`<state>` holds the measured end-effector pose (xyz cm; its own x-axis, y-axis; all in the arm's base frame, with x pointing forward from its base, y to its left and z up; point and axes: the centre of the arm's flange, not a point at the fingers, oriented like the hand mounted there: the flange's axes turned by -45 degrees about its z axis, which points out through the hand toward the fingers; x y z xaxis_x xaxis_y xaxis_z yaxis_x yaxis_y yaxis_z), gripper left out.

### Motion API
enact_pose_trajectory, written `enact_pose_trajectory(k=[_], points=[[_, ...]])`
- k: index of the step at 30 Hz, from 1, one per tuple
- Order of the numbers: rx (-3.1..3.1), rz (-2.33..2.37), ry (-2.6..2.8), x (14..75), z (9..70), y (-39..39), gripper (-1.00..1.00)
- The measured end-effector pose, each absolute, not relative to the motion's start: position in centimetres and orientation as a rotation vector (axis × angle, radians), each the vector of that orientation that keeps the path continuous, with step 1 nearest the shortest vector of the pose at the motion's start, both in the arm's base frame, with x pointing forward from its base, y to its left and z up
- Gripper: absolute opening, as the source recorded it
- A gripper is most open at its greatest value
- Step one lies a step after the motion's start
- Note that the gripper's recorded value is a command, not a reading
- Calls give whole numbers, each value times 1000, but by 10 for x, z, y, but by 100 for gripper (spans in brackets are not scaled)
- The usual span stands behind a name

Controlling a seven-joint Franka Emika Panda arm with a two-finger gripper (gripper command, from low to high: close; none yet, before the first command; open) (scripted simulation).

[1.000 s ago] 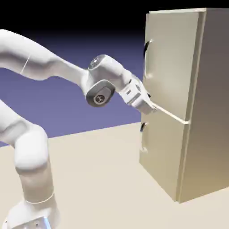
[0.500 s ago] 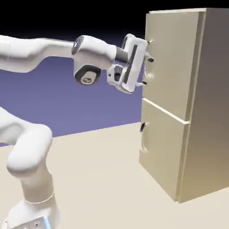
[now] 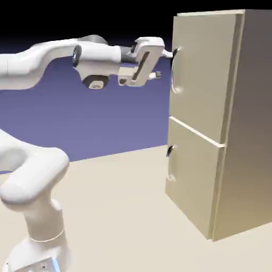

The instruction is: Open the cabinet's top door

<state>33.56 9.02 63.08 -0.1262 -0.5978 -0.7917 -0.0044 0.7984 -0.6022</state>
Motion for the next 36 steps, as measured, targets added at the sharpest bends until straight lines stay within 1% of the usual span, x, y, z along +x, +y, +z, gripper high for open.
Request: enact_pose_trajectory(k=[11, 13, 18, 19, 21, 29, 36], points=[[41, -53, 1571, 363, 586, 147, 0], [47, -47, 1570, 364, 586, 148, 0], [47, -47, 1570, 414, 586, 145, 0], [47, -47, 1570, 414, 586, 145, -100], [47, -47, 1570, 414, 586, 145, -100], [-165, 159, 1567, 346, 586, 101, -100], [-326, 326, 1546, 303, 586, 55, -100]])
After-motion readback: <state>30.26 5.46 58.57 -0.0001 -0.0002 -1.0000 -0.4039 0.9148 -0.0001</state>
